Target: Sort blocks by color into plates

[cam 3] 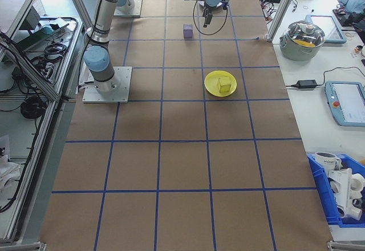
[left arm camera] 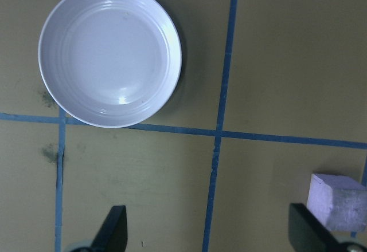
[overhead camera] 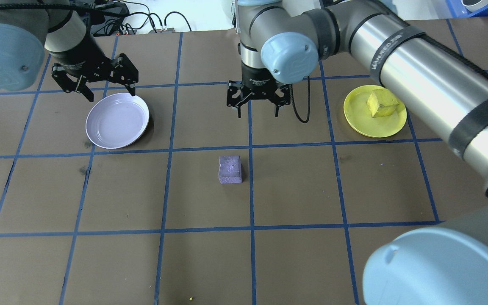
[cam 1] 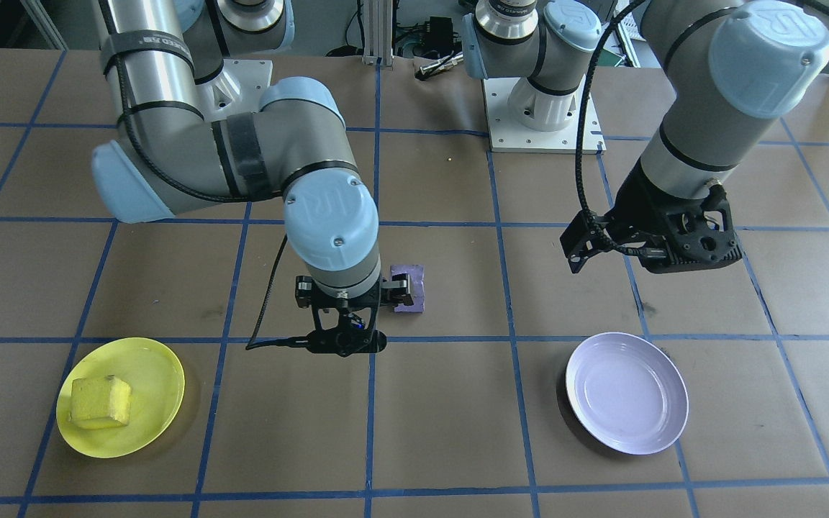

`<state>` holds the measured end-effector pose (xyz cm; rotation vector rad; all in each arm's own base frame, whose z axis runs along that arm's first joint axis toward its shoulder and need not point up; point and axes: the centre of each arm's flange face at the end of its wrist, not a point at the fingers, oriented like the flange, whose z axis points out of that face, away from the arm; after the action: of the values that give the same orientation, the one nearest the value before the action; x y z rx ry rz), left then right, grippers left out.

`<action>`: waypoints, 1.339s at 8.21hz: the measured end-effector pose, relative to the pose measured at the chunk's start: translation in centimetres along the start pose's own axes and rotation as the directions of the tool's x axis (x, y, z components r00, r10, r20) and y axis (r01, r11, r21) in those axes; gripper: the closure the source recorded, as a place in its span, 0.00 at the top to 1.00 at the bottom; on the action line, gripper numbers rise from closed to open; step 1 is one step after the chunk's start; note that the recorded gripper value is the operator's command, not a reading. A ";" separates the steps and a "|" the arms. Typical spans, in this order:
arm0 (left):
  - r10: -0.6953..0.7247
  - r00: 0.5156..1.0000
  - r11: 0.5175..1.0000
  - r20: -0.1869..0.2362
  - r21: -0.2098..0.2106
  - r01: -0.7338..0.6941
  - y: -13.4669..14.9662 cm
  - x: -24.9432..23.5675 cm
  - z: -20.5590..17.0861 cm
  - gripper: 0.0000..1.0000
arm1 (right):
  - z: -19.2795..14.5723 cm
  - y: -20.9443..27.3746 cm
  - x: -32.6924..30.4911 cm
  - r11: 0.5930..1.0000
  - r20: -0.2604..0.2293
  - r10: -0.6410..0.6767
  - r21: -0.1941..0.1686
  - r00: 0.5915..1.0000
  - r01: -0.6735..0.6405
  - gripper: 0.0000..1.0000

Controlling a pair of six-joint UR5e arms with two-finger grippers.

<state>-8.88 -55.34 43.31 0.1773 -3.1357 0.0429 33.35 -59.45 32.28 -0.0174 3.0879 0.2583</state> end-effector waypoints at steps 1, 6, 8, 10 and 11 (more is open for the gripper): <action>0.021 1.000 1.000 -0.002 -0.017 -0.021 1.0 2.5 0.8 1.00 | -2.8 -0.5 4.3 0.999 -0.013 -0.036 0.005 0.999 0.036 1.00; 0.111 0.993 0.982 -0.044 -0.147 -0.116 5.4 13.8 8.4 1.00 | -15.9 7.9 14.9 0.988 -0.098 -0.141 0.042 0.985 0.145 1.00; 0.117 0.991 0.973 -0.069 -0.191 -0.128 5.5 16.7 12.5 1.00 | -17.9 10.1 15.0 0.986 -0.101 -0.142 0.073 0.985 0.150 1.00; 0.139 0.988 0.960 -0.067 -0.236 -0.151 5.8 18.8 16.1 1.00 | -18.3 10.6 15.1 0.986 -0.108 -0.139 0.079 0.984 0.148 1.00; 0.149 0.987 0.953 -0.063 -0.258 -0.161 6.3 19.5 17.5 1.00 | -18.3 10.7 15.2 0.987 -0.108 -0.135 0.076 0.985 0.144 1.00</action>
<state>-28.95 -51.79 25.67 -0.0707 -3.0632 -0.3621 17.23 -52.08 51.43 -0.2512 3.1772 0.1254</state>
